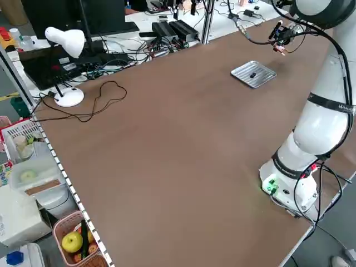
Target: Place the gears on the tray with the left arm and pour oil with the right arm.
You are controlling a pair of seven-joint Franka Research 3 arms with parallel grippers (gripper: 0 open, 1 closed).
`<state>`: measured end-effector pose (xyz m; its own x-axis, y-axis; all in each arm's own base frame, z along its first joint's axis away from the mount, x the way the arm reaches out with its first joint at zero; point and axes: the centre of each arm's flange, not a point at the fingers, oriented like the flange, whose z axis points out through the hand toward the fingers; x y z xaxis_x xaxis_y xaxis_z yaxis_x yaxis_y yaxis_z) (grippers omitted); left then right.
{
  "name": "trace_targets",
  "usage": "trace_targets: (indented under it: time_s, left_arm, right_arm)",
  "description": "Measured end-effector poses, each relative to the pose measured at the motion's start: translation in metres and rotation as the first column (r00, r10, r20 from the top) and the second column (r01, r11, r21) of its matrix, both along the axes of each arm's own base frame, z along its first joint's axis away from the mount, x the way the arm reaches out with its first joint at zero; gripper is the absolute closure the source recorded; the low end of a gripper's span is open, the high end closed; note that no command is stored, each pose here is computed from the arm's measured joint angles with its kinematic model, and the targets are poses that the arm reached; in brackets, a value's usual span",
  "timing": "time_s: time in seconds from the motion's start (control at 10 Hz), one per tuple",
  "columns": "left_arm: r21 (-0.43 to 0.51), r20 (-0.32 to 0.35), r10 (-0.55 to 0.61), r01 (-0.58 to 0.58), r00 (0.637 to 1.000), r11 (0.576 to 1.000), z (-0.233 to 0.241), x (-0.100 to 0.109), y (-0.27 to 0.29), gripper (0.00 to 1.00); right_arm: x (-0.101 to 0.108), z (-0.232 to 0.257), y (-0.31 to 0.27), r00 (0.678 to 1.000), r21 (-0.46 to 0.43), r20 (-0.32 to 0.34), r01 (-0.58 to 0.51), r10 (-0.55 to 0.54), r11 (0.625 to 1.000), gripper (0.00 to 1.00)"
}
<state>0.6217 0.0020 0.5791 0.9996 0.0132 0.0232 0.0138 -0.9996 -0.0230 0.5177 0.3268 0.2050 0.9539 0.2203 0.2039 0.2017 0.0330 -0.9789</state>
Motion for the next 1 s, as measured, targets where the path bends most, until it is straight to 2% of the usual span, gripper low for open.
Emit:
trace_targets:
  time_s: [0.2,0.5,0.7,1.0]
  left_arm:
    - [0.005,0.007,0.0,0.0,1.0,1.0,0.012,-0.009,0.0,0.0]
    - [0.015,0.026,-0.002,0.001,1.0,1.0,0.039,-0.031,-0.003,0.0]
    - [0.016,0.022,-0.003,0.003,1.0,1.0,0.038,-0.032,-0.004,0.0]
    - [0.014,0.023,-0.015,0.015,1.0,1.0,0.038,-0.033,-0.012,0.0]
  right_arm:
    - [-0.001,0.002,0.007,0.997,-0.007,-0.072,0.002,-0.002,1.0,0.68]
    - [-0.002,0.004,0.013,0.974,-0.05,-0.228,0.002,-0.013,0.999,0.68]
    - [-0.001,-0.004,0.013,0.945,-0.107,-0.322,0.015,-0.049,0.994,0.68]
    - [-0.001,-0.009,0.014,0.886,-0.144,-0.459,0.003,-0.07,0.99,0.68]
